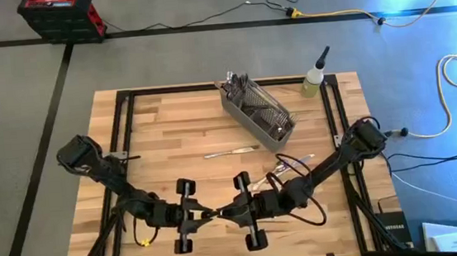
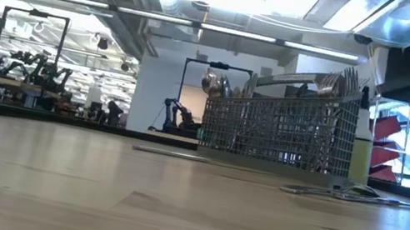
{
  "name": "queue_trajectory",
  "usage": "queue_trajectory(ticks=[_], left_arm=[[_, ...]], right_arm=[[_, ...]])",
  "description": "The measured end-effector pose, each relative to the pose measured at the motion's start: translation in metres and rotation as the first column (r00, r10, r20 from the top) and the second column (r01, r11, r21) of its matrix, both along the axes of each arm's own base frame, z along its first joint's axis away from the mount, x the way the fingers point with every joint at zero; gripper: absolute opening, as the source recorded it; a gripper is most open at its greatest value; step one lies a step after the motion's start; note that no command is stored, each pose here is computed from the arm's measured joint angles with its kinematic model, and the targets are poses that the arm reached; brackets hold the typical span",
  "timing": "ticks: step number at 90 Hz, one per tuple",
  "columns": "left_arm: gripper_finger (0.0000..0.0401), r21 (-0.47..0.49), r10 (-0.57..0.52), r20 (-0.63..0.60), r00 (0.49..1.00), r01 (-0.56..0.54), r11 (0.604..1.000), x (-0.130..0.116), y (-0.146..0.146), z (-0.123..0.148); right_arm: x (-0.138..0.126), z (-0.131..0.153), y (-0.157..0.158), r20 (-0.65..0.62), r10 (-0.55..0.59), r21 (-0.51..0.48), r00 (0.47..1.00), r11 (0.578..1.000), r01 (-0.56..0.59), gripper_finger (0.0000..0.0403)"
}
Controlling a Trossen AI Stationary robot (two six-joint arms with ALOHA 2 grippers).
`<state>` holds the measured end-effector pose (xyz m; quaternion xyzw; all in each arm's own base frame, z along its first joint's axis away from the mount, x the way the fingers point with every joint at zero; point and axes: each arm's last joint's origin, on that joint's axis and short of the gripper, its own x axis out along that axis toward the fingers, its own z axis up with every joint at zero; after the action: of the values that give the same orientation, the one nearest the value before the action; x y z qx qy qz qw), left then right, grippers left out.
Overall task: Sort silverware
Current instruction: Put the silver knife into the gray silverware organizer
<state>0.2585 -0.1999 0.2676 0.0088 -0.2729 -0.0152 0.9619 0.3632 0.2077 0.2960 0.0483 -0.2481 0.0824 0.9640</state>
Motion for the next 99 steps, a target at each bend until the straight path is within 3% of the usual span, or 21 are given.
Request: queue_trajectory(ticks=[13,43,99], left_arm=[[0.0063,0.000,0.000,0.000,1.000,0.000,1.000,0.000,0.000,0.000],[0.0063,0.001,-0.002,0.007,1.000,0.002,1.000,0.000,0.001,0.000],[0.0063,-0.005,0.003,0.001,1.000,-0.003,1.000,0.000,0.000,0.000]], right_arm=[[0.000,0.000,0.000,-0.003,0.001,-0.002,1.000,1.000,-0.001,0.0022],[0.002,-0.005,0.002,-0.034,0.027,-0.032,0.999,0.999,-0.028,0.0104],[0.008,0.006,0.001,-0.030,0.005,-0.063,1.000,0.998,-0.007,0.0091]])
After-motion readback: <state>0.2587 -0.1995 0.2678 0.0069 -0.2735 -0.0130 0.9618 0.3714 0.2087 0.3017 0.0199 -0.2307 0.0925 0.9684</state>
